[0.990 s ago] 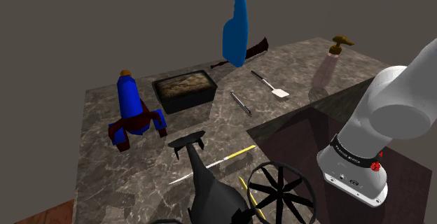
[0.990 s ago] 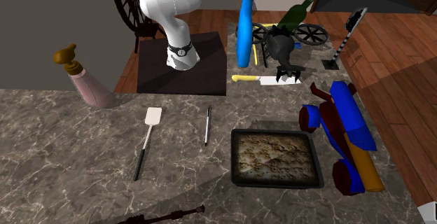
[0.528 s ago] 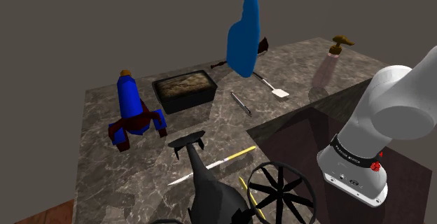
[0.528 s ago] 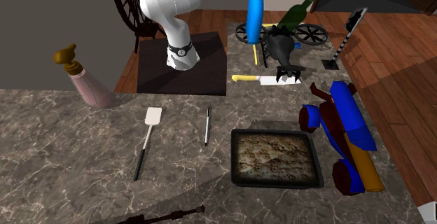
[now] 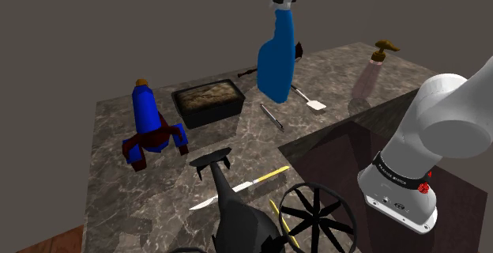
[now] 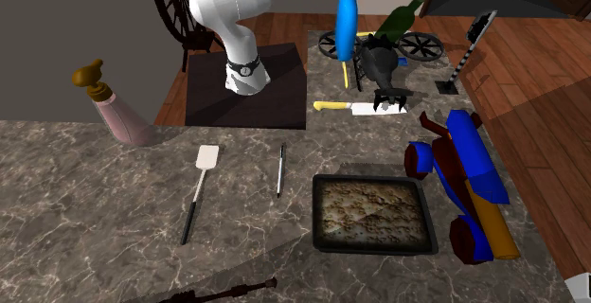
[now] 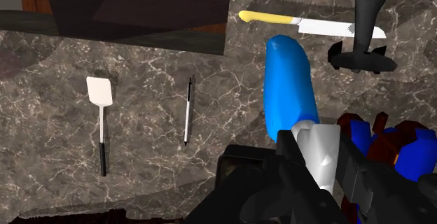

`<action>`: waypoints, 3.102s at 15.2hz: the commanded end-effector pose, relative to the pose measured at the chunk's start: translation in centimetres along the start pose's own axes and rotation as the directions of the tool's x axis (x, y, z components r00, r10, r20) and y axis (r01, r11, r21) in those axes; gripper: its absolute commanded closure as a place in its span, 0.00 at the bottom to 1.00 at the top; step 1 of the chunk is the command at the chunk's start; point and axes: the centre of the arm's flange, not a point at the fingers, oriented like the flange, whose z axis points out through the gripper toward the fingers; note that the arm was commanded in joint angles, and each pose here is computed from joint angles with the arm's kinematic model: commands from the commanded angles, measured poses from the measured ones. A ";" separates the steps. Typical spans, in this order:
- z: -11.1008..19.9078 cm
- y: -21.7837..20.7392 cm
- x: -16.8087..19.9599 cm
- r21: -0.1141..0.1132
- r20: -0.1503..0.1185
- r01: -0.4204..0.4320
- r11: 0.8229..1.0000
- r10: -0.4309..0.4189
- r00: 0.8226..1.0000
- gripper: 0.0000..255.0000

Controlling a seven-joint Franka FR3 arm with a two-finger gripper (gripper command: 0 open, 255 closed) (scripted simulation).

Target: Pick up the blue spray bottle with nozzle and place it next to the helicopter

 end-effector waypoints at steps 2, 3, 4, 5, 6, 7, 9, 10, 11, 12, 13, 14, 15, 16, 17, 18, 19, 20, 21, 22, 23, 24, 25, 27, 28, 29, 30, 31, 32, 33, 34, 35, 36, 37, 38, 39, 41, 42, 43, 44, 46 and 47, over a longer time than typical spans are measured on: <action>1.7 0.0 0.0 0.000 0.000 0.000 1.000 0.000 1.000 1.00; 2.2 0.0 0.0 0.000 0.000 0.000 1.000 0.000 1.000 1.00; 2.8 0.0 0.0 0.000 0.000 0.000 1.000 0.000 1.000 1.00; 3.3 0.0 0.0 0.000 0.000 0.000 1.000 0.000 1.000 1.00; 3.8 0.0 0.0 0.000 0.000 0.000 1.000 0.000 1.000 1.00; 4.4 0.0 0.0 0.000 0.000 0.000 1.000 0.000 1.000 1.00; 5.4 0.0 0.0 0.000 0.000 0.000 1.000 0.000 1.000 1.00; 5.9 0.0 0.0 0.000 0.000 0.000 1.000 0.000 1.000 1.00; 6.5 0.0 0.0 0.000 0.000 0.000 1.000 0.000 1.000 1.00; 7.0 0.0 0.0 0.000 0.000 0.000 1.000 0.000 1.000 1.00; 7.5 0.0 0.0 0.000 0.000 0.000 1.000 0.000 1.000 1.00; 8.1 0.0 0.0 0.000 0.000 0.000 1.000 0.000 1.000 1.00; 8.6 0.0 0.0 0.000 0.000 0.000 1.000 0.000 1.000 1.00; 9.1 0.0 0.0 0.000 0.000 0.000 1.000 0.000 1.000 1.00; 9.6 0.0 0.0 0.000 0.000 0.000 1.000 0.000 1.000 1.00; 10.2 0.0 0.0 0.000 0.000 0.000 1.000 0.000 1.000 1.00; 10.7 0.0 0.1 0.000 0.000 0.000 1.000 0.000 1.000 1.00; 11.2 0.0 0.1 0.000 0.000 0.000 1.000 0.000 1.000 1.00; 11.7 0.0 0.1 0.000 0.000 0.000 1.000 0.000 1.000 1.00; 12.3 0.0 0.1 0.000 0.000 0.000 1.000 0.000 1.000 1.00; 12.8 0.0 0.1 0.000 0.000 0.000 1.000 0.000 1.000 1.00; 13.3 0.0 0.1 0.000 0.000 0.000 1.000 0.000 1.000 1.00; 13.9 0.0 0.1 0.000 0.000 0.000 1.000 0.000 1.000 1.00; 14.9 0.0 0.1 0.000 0.000 0.000 1.000 0.000 1.000 1.00; 15.4 0.0 0.1 0.000 0.000 0.000 1.000 0.000 1.000 1.00; 16.0 0.0 0.1 0.000 0.000 0.000 1.000 0.000 1.000 1.00; 16.5 0.0 0.1 0.000 0.000 0.000 1.000 0.000 1.000 1.00; 17.0 0.0 0.1 0.000 0.000 0.000 1.000 0.000 1.000 1.00; 17.6 0.0 0.1 0.000 0.000 0.000 1.000 0.000 1.000 1.00; 18.1 0.0 0.1 0.000 0.000 0.000 1.000 0.000 1.000 1.00; 18.6 0.0 0.1 0.000 0.000 0.000 1.000 0.000 1.000 1.00; 19.1 0.0 0.1 0.000 0.000 0.000 1.000 0.000 1.000 1.00; 19.7 0.0 0.1 0.000 0.000 0.000 1.000 0.000 1.000 1.00; 20.2 0.0 0.1 0.000 0.000 0.000 1.000 0.000 1.000 1.00; 20.7 0.0 0.1 0.000 0.000 0.000 1.000 0.000 1.000 1.00; 21.3 0.0 0.1 0.000 0.000 0.000 1.000 0.000 1.000 1.00; 22.3 0.0 0.1 0.000 0.000 0.000 1.000 0.000 1.000 1.00; 22.8 0.0 0.1 0.000 0.000 0.000 1.000 0.000 1.000 1.00; 23.4 0.0 0.1 0.000 0.000 0.000 1.000 0.000 1.000 1.00; 23.9 0.0 0.1 0.000 0.000 0.000 1.000 0.000 1.000 1.00; 24.9 0.0 0.1 0.000 0.000 0.000 1.000 0.000 1.000 1.00; 25.5 0.0 0.1 0.000 0.000 0.000 1.000 0.000 1.000 1.00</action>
